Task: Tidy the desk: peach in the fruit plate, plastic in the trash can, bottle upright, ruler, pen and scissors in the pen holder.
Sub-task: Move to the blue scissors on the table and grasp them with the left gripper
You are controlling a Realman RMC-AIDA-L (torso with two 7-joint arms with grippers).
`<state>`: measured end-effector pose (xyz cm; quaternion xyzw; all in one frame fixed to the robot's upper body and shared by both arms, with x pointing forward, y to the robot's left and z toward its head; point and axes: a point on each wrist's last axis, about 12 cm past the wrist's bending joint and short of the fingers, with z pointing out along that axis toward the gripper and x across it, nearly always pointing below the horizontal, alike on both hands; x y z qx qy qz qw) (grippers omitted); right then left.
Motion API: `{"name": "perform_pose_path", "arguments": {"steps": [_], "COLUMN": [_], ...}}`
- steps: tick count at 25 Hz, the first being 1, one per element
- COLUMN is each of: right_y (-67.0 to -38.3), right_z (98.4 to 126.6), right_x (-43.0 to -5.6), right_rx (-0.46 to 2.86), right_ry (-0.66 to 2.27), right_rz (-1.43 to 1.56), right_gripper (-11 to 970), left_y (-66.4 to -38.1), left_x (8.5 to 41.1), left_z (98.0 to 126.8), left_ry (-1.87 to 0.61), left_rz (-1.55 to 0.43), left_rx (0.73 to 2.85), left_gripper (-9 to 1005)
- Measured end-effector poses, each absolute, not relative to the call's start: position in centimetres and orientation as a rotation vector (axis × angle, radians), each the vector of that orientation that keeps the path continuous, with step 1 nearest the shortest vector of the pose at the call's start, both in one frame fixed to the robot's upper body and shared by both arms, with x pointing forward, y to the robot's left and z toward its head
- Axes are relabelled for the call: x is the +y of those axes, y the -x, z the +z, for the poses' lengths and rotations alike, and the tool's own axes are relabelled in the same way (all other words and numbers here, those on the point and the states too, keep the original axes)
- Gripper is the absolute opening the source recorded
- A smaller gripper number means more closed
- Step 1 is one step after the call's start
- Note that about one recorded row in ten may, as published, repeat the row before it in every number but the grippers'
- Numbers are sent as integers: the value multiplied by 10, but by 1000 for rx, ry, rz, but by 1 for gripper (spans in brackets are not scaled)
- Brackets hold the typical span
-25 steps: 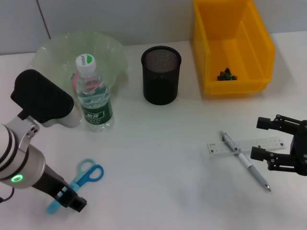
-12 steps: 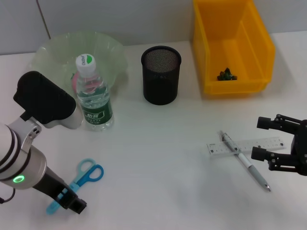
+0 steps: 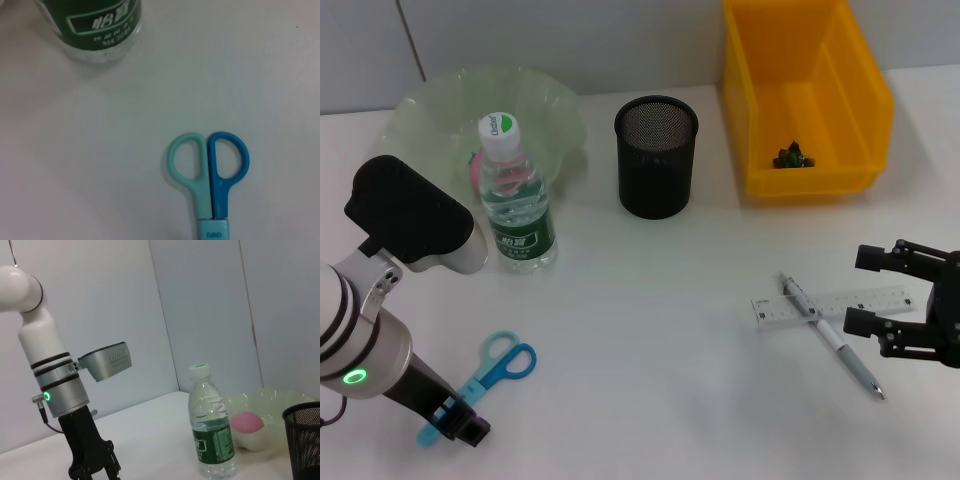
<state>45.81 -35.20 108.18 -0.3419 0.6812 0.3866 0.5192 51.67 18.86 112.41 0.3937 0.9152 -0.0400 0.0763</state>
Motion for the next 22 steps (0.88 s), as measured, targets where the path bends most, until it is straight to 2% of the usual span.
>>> {"name": "perform_pose_path", "arguments": {"steps": [4, 10, 22], "right_y": [-457, -457, -456], "right_z": [1082, 1082, 1082], "right_x": [-352, -353, -352], "right_rx": [1636, 1637, 1631], "right_ry": [819, 820, 825], "right_rz": [926, 925, 935], "right_gripper": [833, 832, 832], "left_y": [-517, -516, -517], "left_x": [189, 188, 188], "left_z": [1124, 1123, 1122], "left_ry": [-1180, -1189, -1200], "left_rz": [-121, -116, -103], "left_rx": [2744, 2744, 2746], "left_gripper": [737, 637, 638]}}
